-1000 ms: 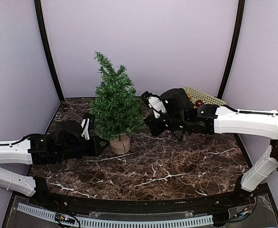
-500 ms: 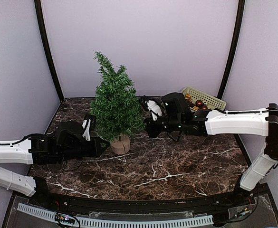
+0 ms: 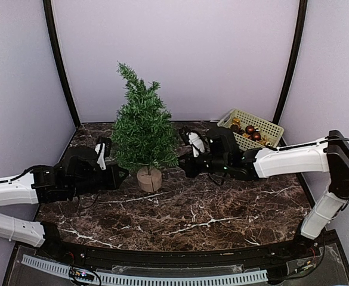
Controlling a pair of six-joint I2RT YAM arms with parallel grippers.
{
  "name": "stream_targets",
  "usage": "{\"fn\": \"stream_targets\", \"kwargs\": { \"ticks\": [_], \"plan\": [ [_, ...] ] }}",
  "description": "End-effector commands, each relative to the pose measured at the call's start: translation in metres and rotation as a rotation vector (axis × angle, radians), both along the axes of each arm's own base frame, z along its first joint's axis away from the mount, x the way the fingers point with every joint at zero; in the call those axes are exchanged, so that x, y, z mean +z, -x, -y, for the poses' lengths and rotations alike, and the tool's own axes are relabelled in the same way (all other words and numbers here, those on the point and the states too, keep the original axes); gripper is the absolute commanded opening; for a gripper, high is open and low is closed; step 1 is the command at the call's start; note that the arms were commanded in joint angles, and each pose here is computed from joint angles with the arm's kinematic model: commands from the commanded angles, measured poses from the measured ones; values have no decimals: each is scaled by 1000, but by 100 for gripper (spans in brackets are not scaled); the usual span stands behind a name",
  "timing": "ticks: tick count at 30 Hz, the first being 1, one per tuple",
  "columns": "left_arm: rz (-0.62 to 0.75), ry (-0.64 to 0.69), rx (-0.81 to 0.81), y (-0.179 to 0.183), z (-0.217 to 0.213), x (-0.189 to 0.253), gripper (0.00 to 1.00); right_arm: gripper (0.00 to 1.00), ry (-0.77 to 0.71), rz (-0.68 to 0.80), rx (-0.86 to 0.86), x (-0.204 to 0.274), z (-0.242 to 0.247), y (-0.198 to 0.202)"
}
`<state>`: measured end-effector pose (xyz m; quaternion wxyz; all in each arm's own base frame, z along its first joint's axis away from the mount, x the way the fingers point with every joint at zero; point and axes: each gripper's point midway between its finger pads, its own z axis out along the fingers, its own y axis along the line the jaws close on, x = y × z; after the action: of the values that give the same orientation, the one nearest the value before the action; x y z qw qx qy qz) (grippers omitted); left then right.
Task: Decorate the small christmas tree
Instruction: Wrap the side of the string light in the gap of the branches.
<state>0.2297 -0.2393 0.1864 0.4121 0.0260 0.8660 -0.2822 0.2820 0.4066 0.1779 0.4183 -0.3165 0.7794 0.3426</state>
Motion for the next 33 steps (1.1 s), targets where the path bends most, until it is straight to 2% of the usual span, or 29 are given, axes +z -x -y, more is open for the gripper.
{"fn": "stream_targets", "kwargs": {
  "ticks": [1,14,23,25,26,27,29,31,33],
  "plan": [
    [45,-11,2,-7,-14,11,0,0,-67,-10,-48,5,4,-5],
    [123,-140,-9,-32,-45,9,0,0,-93,-71,24,-6,-23,32],
    [194,-161,-36,-58,-56,16,4,0,-175,-103,4,-5,-56,49],
    [176,-182,-17,-63,-62,15,11,0,-190,-106,-6,-2,-63,49],
    [179,-183,-11,-64,-63,20,22,0,-195,-109,-10,-1,-65,49],
    [168,-188,-6,-63,-65,19,29,0,-201,-111,-15,0,-67,48],
    [155,-180,11,-59,-69,25,54,0,-213,-121,-19,3,-70,47],
    [117,-163,40,-51,-76,26,63,0,-209,-114,-56,1,-69,41],
    [52,-131,69,-40,-82,22,66,0,-203,-115,-76,-1,-68,38]
  ]
}}
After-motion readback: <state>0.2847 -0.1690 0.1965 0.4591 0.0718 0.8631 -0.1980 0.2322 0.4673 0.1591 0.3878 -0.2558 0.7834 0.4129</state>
